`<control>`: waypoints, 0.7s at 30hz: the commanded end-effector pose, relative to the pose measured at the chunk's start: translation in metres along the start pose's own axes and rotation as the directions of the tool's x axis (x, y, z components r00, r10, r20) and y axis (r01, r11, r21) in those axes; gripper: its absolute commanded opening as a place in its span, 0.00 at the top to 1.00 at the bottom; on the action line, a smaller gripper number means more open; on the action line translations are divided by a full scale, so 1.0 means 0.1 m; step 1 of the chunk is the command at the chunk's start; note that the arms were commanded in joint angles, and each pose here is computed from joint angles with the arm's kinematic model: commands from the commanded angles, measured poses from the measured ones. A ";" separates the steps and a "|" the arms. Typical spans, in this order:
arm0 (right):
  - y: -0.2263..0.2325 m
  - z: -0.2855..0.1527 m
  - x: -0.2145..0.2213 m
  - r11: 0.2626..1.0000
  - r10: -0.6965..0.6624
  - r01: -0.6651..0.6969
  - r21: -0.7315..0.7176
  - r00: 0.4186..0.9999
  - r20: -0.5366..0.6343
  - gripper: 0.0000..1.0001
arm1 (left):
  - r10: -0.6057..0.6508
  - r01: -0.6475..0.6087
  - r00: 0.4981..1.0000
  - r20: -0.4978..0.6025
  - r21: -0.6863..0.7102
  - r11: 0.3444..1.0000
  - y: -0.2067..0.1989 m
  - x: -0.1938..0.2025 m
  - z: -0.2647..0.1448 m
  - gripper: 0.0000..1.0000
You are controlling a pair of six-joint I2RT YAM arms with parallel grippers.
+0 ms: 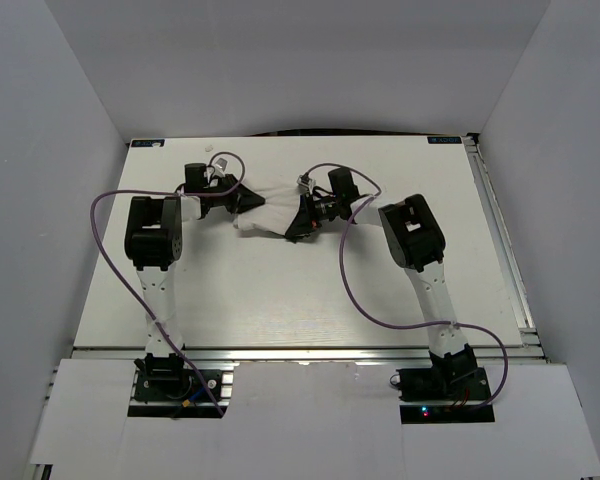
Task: Fold and stack the t-shirts
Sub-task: Fold the tshirt
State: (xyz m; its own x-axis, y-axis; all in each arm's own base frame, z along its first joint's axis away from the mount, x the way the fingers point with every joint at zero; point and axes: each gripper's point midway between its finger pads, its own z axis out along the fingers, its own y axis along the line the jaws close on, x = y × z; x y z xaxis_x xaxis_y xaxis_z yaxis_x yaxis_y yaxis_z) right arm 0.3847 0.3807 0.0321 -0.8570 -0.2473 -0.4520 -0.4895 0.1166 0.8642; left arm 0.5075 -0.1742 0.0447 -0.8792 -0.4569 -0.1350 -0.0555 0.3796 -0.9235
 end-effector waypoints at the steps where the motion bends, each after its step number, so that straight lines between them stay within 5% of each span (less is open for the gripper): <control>1: -0.03 -0.10 -0.04 0.999 -0.020 0.020 0.029 1.000 -0.007 0.98 | -0.006 0.016 0.994 0.110 -0.094 0.995 0.27 -0.23 -0.02 0.76; 11: 1.20 -0.43 -0.87 0.923 -0.333 0.343 -0.171 0.939 0.087 0.98 | 0.240 -0.264 0.960 0.147 0.175 0.949 -1.43 -0.54 -0.46 0.69; 21: 0.70 -0.37 -1.38 0.978 -0.166 0.189 -0.088 0.963 0.213 0.92 | 0.232 -0.226 0.973 0.002 0.232 0.946 -1.39 0.02 -0.62 0.68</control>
State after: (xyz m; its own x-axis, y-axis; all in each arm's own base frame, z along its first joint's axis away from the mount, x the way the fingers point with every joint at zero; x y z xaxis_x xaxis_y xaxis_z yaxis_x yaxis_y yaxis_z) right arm 0.4544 0.3827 0.1811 -0.7099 -0.0995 -0.6972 -0.6947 -0.0643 0.7164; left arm 0.5104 -0.1709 0.1864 -0.8353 -0.4271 -0.3463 0.2223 0.3137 -0.9231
